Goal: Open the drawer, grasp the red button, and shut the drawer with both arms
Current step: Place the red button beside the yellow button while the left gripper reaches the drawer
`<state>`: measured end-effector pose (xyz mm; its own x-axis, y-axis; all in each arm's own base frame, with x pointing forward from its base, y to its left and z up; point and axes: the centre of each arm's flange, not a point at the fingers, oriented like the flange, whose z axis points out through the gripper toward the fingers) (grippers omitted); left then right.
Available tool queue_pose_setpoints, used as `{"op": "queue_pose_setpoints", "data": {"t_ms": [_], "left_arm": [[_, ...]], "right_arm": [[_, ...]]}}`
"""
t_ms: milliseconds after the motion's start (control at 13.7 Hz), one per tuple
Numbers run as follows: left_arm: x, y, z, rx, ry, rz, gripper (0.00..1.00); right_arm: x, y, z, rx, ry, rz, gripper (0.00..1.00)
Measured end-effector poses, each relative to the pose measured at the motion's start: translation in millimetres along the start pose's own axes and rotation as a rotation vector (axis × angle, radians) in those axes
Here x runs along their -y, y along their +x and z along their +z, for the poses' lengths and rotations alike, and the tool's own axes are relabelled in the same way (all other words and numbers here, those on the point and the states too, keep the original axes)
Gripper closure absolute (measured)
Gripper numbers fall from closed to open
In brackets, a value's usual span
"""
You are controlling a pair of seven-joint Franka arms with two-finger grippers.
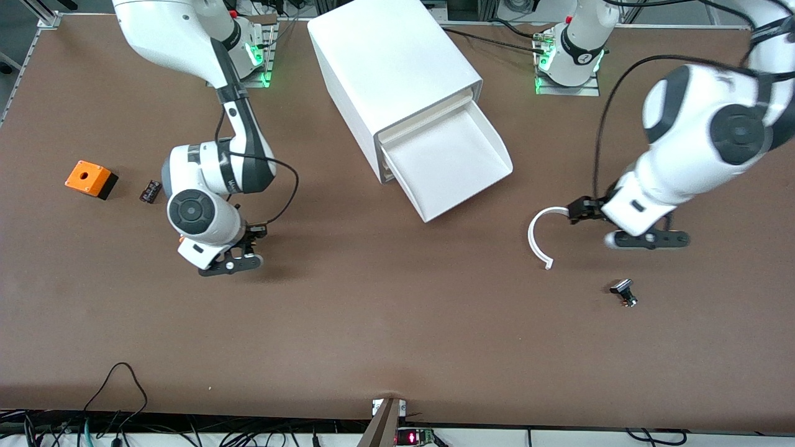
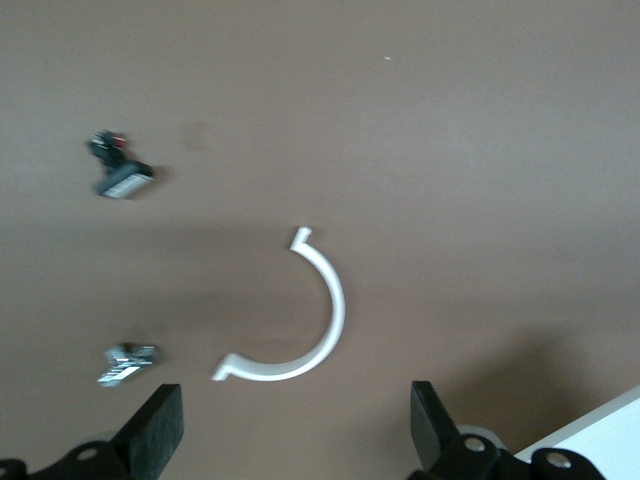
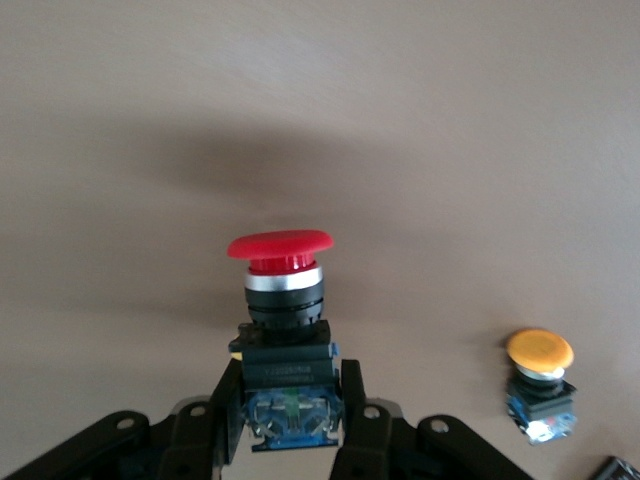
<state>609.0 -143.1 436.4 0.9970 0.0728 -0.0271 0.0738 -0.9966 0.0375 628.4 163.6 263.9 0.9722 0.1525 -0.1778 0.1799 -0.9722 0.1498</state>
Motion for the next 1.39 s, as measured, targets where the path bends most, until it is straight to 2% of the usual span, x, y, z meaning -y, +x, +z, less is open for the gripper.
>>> {"op": "queue_pose_setpoints", "data": {"t_ms": [219,365,510,583,656,729,875,1167,1385], "left_arm": [[-54.0,-22.4,54.7,-0.054,-0.036,-0.132,0.0],[-69.7,-38.7,89.4,-0.081,-0.066,-0.188,0.0],[-73.9,-54.3,117.9,-0.086,-0.08,-0.23,0.0],[-81.4,-72.2,139.2,-0.08,-0.092,-0.294,0.0],[-86.2,-79.6,145.5,-0.073,-0.094,-0.319,0.0],[-93.7,-87.2,149.9,-0.063,-0.096,-0.349,0.0],[-111.1,-100.3,154.0,-0.048,-0.099,-0.383,0.0],[-144.8,-125.8,157.7,-0.023,-0.107,-0.423,0.0],[-164.3,-143.9,159.7,-0.004,-0.111,-0.448,0.0]], "right_arm": [[-20.4,-20.4,26.9,-0.011,0.0,0.027,0.59],[-26.2,-37.8,50.2,-0.054,0.008,0.035,0.59],[-31.0,-58.5,78.9,-0.098,0.009,0.042,0.59],[-33.2,-74.1,98.4,-0.136,0.008,0.045,0.59],[-33.1,-77.4,98.2,-0.153,0.01,0.044,0.59],[-33.6,-80.3,98.4,-0.154,0.013,0.046,0.54],[-35.2,-82.6,97.6,-0.155,0.016,0.053,0.36],[-38.7,-71.9,58.9,-0.21,0.04,0.063,0.0],[-55.4,-61.1,23.4,-0.217,0.051,0.09,0.0]]}}
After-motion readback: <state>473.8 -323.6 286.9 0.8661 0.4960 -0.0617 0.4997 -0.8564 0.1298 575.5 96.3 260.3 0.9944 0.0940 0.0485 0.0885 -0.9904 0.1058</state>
